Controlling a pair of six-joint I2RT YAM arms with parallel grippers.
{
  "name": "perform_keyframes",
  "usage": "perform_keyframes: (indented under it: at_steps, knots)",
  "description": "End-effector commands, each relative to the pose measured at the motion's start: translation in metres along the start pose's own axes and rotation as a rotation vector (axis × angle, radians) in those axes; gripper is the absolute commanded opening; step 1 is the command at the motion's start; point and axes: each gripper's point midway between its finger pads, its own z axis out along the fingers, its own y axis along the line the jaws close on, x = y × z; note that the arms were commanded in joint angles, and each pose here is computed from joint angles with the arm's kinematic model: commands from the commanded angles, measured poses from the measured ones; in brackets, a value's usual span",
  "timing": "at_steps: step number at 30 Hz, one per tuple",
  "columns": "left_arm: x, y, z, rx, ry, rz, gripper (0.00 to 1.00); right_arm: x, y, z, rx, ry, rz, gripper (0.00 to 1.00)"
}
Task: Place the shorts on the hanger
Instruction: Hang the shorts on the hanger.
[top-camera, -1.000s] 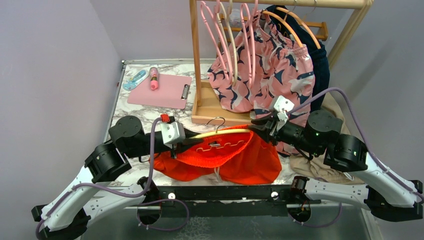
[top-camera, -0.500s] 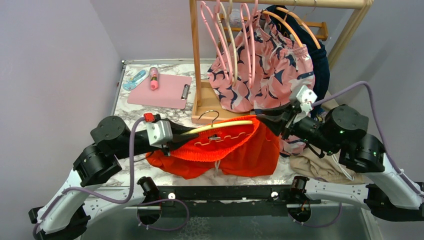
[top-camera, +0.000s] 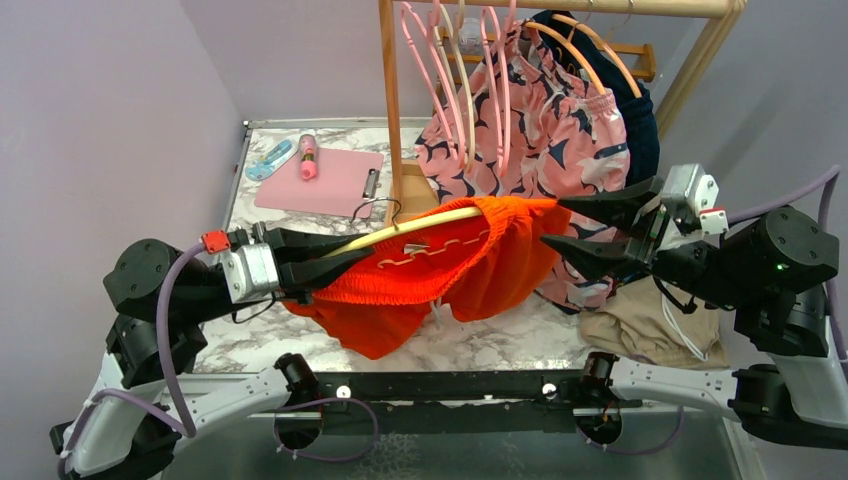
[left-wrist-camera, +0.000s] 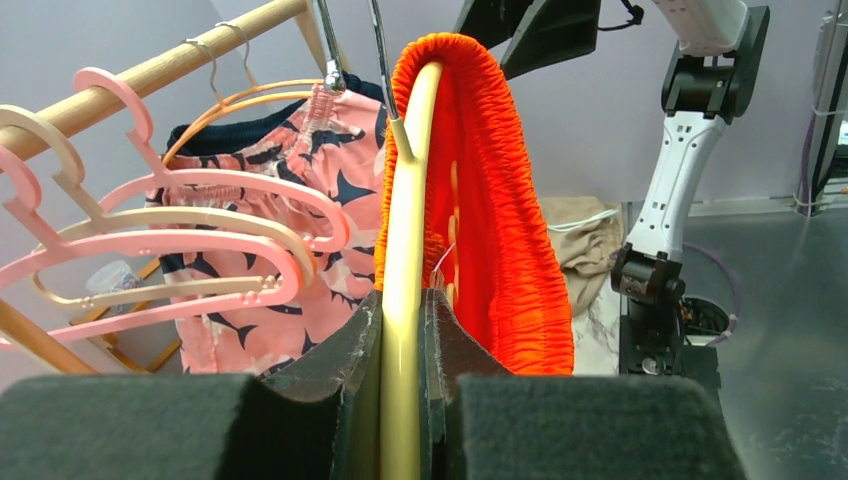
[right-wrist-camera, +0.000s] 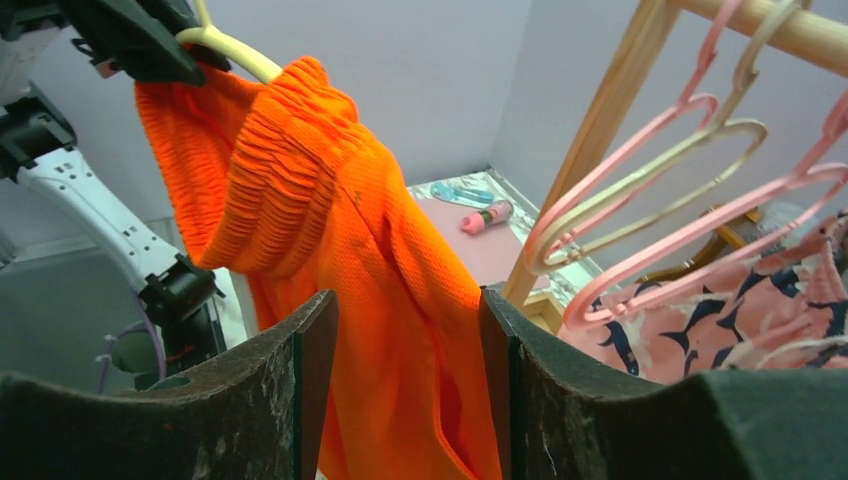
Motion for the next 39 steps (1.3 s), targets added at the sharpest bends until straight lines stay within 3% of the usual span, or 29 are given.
perform_keyframes:
  at_steps: [1,13,25,32,39]
  knots:
    - [-0.034,0.006,0.004,-0.007,-0.121,0.048,0.0,-0.012,0.017,0.008,-0.109,-0.044,-0.036,0.57]
    - [0.006,-0.013,0.016,0.093,-0.021,-0.027,0.0,-0.021,0.029,0.023,-0.174,-0.094,-0.031,0.58]
    - [0.029,-0.028,0.022,0.167,0.026,-0.073,0.0,0.035,0.056,0.043,-0.306,0.076,-0.029,0.55]
    - [0.034,-0.032,0.015,0.17,0.033,-0.077,0.0,0.067,0.05,0.033,-0.253,0.154,-0.026,0.43]
    - [0.033,-0.032,0.007,0.149,0.029,-0.07,0.0,0.084,0.042,0.021,-0.19,0.19,-0.008,0.38]
